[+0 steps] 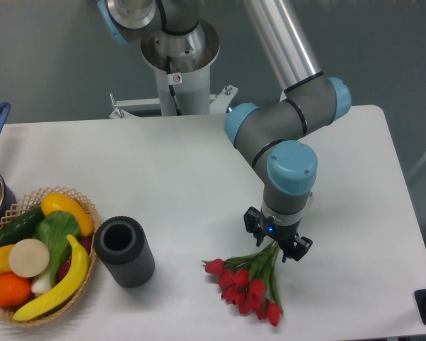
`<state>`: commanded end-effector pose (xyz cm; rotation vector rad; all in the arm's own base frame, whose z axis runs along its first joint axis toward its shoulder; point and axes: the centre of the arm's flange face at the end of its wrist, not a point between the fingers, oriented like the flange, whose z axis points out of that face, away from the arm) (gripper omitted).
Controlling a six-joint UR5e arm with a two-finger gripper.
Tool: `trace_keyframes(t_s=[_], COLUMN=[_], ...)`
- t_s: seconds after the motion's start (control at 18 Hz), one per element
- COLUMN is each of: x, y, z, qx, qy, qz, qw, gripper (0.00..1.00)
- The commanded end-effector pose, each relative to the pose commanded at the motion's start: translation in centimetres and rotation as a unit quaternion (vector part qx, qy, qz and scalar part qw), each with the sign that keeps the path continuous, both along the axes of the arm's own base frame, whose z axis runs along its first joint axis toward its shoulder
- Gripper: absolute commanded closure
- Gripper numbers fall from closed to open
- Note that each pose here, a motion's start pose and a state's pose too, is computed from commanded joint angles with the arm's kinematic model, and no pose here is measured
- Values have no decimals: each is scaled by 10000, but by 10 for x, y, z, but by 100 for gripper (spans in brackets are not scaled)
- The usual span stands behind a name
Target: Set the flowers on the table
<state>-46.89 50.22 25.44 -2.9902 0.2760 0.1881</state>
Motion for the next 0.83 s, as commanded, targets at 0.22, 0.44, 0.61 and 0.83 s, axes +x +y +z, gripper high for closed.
trace_keyframes(t_s=[0.22,0.44,0.61,0.83], x=[-5,-6,-5,-4], y=[-10,-11,-10,-8], z=[21,26,27,25], qx=[99,126,145,136], qy=[129,167,190,195], qz=[44,52,59,69], qw=[9999,9998,9997,9997], gripper=[0,0,0,0])
